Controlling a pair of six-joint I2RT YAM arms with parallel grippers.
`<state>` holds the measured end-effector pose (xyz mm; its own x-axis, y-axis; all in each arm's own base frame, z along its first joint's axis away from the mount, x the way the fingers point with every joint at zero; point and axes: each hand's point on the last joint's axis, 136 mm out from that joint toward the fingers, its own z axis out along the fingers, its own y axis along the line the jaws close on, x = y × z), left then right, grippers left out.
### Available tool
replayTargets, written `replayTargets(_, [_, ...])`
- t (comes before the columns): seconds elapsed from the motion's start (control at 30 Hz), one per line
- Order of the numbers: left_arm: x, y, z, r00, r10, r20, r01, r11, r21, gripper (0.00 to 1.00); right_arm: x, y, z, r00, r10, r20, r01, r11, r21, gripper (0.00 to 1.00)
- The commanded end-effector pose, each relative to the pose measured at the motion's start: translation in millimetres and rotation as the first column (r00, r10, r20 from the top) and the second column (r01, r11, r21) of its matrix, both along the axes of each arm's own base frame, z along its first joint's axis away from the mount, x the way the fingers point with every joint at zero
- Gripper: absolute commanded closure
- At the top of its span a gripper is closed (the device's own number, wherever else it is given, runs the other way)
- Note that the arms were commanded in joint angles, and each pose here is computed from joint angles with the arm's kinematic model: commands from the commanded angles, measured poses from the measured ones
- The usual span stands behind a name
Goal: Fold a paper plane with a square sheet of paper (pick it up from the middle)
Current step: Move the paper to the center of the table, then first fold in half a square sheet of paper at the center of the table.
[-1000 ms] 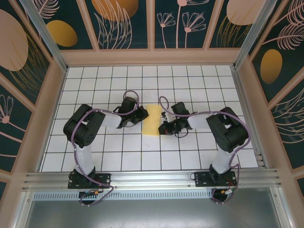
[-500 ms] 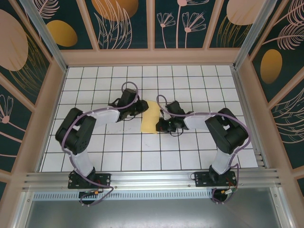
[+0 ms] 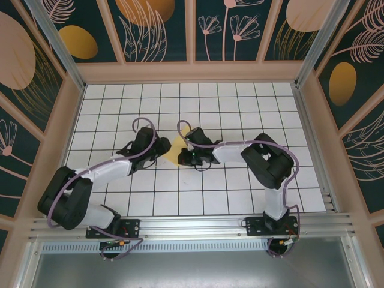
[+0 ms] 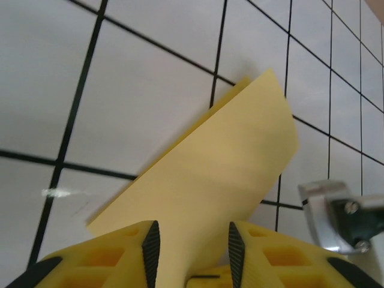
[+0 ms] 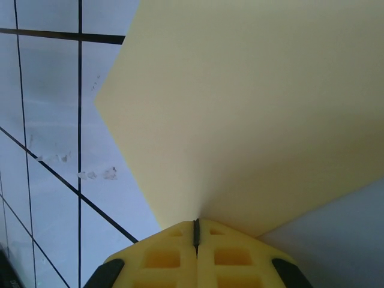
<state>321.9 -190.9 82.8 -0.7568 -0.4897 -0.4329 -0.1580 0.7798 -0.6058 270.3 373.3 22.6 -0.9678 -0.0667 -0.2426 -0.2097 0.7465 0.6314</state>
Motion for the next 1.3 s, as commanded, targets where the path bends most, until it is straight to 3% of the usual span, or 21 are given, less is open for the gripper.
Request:
replayTargets(0.0, [0, -3, 21, 0.997, 0.016, 0.075, -0.008, 0.994, -0.107, 0.68, 24, 4, 39, 0.996, -0.058, 0.068, 0.051, 0.994, 0.098, 0.99])
replayTargets(0.13, [-8, -17, 26, 0.996, -0.033, 0.088, 0.05, 0.98, -0.193, 0.79, 37, -13, 65, 0.99, -0.079, 0.117, 0.061, 0.988, 0.144, 0.99])
replayTargets(0.5, [-4, -62, 6, 0.991, -0.131, -0.009, 0.124, 0.958, -0.258, 0.99, 66, -40, 39, 0.996, -0.081, 0.048, 0.074, 0.987, 0.145, 1.0])
replayTargets(0.73, [2, -85, -17, 0.983, -0.167, -0.079, 0.143, 0.957, -0.251, 1.0, 70, -33, 25, 0.999, -0.043, -0.001, 0.043, 0.988, 0.149, 1.0])
replayTargets(1.27, [-4, -89, -61, 0.963, -0.199, -0.181, 0.159, 0.964, -0.213, 1.0, 65, -37, -7, 0.997, -0.035, -0.073, 0.041, 0.996, 0.083, 1.0])
